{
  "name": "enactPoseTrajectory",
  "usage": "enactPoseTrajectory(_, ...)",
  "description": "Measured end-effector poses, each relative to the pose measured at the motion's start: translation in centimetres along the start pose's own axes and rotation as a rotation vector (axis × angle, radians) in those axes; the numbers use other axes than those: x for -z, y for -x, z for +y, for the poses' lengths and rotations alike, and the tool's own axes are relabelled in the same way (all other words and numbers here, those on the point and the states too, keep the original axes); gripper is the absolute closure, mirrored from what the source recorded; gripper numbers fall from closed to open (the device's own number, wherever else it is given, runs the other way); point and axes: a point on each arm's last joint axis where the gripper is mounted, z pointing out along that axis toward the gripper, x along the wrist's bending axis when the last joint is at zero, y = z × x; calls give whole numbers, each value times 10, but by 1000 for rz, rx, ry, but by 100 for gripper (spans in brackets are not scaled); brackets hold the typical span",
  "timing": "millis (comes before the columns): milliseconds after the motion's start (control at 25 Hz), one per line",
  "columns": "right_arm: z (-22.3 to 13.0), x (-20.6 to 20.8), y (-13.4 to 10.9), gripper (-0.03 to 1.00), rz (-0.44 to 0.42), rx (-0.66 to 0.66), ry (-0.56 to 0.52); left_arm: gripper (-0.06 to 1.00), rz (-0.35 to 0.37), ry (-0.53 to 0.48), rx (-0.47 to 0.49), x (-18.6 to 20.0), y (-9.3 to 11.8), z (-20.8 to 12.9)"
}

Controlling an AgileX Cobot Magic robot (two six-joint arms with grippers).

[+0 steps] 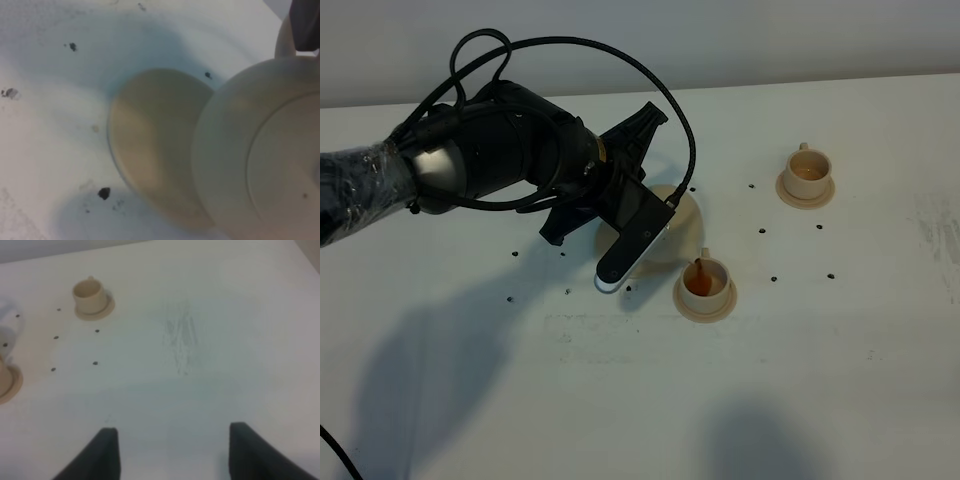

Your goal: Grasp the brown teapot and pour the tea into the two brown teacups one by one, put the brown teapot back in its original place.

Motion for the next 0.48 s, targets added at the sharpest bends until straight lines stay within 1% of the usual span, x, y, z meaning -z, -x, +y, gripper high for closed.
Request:
enactPoseTrajectory(240, 0, 0, 0, 50, 0, 1, 0, 85, -1, -10, -24, 0, 0, 0)
enactPoseTrajectory(480, 0, 0, 0, 50, 0, 1, 0, 85, 14, -5, -43, 1, -3, 7)
